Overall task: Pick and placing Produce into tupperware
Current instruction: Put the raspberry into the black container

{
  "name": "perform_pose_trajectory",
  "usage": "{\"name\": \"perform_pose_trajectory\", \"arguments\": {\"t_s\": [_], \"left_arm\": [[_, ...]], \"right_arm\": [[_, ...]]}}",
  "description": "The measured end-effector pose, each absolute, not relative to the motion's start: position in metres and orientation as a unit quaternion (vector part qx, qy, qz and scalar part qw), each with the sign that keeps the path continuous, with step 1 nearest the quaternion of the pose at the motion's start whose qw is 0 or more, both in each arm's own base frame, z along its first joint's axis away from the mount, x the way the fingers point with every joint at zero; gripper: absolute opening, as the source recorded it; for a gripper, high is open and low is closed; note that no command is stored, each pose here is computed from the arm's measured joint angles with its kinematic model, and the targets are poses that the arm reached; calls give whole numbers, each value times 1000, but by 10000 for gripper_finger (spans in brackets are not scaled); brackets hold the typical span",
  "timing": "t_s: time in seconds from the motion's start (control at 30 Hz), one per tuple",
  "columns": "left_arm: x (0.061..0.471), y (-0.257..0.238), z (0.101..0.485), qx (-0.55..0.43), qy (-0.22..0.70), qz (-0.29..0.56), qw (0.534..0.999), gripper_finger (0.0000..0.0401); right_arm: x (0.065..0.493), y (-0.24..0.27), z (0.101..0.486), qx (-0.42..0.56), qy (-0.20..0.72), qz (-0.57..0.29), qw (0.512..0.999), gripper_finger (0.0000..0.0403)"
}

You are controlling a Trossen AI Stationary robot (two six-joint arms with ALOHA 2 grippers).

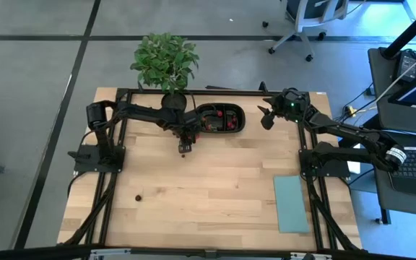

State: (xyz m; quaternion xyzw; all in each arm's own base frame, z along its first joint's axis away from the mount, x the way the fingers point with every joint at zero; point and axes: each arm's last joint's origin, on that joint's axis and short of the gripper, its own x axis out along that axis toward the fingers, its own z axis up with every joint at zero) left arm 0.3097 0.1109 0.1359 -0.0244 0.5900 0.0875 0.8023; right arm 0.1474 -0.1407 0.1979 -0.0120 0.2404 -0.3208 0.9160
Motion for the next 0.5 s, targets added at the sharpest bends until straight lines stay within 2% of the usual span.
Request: {"name": "perform_pose_trajectory", "arguments": {"t_s": [0.3, 0.5], "left_arm": [[310, 110, 136, -26, 590, 83, 803, 138], [311, 109, 136, -21, 589, 84, 803, 117]], "right_arm": [[147, -141, 198, -12, 240, -321, 916, 196], [147, -141, 198, -12, 240, -321, 916, 196]]}}
